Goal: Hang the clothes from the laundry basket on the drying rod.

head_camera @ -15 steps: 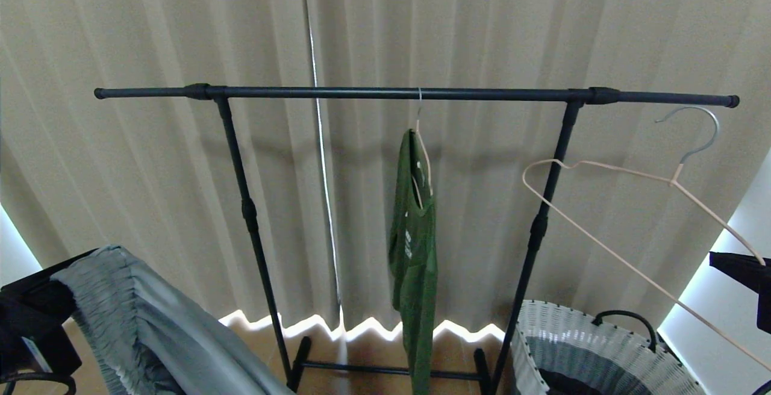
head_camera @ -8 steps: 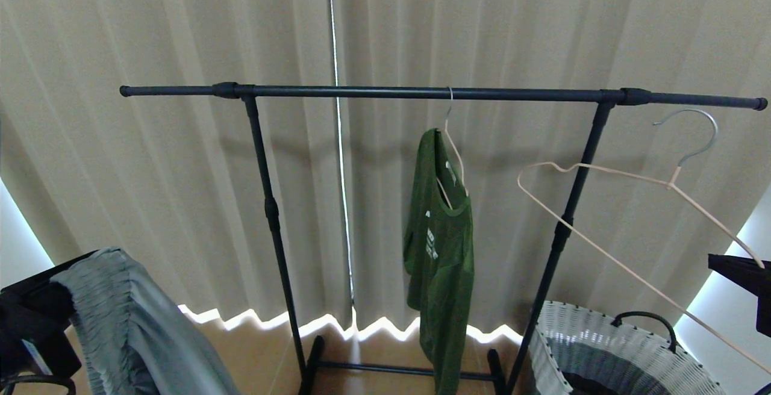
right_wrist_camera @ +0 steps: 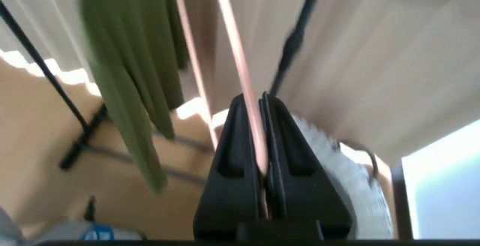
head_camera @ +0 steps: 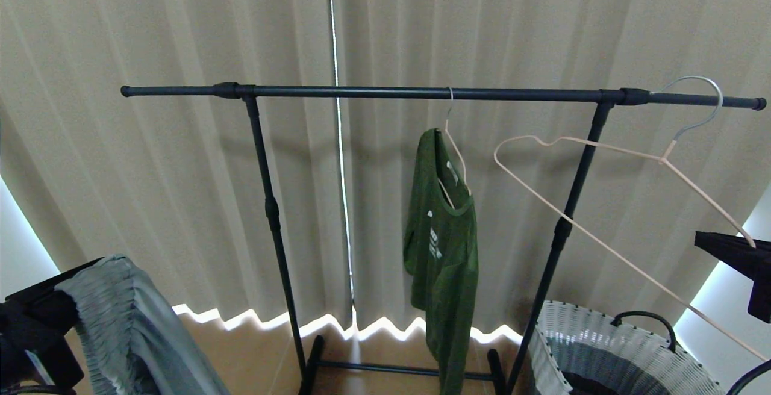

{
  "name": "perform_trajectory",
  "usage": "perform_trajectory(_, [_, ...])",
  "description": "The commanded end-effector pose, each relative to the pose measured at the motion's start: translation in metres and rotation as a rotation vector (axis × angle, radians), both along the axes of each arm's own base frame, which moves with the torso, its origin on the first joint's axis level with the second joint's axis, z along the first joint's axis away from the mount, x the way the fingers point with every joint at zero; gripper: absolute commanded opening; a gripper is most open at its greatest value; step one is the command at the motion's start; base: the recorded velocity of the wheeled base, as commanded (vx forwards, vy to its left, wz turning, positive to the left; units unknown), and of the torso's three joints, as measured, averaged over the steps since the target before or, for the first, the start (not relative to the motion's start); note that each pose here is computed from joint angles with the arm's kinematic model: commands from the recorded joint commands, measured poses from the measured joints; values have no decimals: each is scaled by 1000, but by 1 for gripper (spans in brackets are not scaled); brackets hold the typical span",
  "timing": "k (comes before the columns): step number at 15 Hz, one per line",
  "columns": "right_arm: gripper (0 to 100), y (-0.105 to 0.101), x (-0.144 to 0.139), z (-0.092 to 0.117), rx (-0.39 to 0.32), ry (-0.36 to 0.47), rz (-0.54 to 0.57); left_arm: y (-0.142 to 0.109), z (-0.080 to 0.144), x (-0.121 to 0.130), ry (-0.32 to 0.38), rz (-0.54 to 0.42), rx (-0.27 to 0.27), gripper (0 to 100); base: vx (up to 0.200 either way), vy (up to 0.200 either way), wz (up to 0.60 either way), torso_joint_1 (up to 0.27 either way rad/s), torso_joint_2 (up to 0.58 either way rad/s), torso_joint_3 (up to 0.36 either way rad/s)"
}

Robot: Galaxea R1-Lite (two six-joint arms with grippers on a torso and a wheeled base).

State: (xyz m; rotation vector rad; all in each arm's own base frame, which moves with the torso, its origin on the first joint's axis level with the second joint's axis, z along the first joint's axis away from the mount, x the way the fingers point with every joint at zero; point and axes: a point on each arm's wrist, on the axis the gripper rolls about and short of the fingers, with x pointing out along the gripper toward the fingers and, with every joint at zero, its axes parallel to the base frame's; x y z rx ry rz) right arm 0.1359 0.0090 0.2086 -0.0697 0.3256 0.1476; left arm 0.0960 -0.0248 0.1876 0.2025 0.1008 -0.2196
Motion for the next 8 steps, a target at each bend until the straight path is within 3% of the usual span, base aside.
perform_trajectory(1, [0,8,1,1,17,0,50,-3,5,2,-11,-26,4,0,0,0,0,0,0,0])
perform_trajectory(4, [0,29,-1,10,123,-44,172,-8,20,21,-27,-29,70,0,0,0,0,0,0,0])
perform_trajectory(8, [0,48,-1,10,133,-39,296,-29,46,74,-6,-43,77,0,0,0,0,0,0,0])
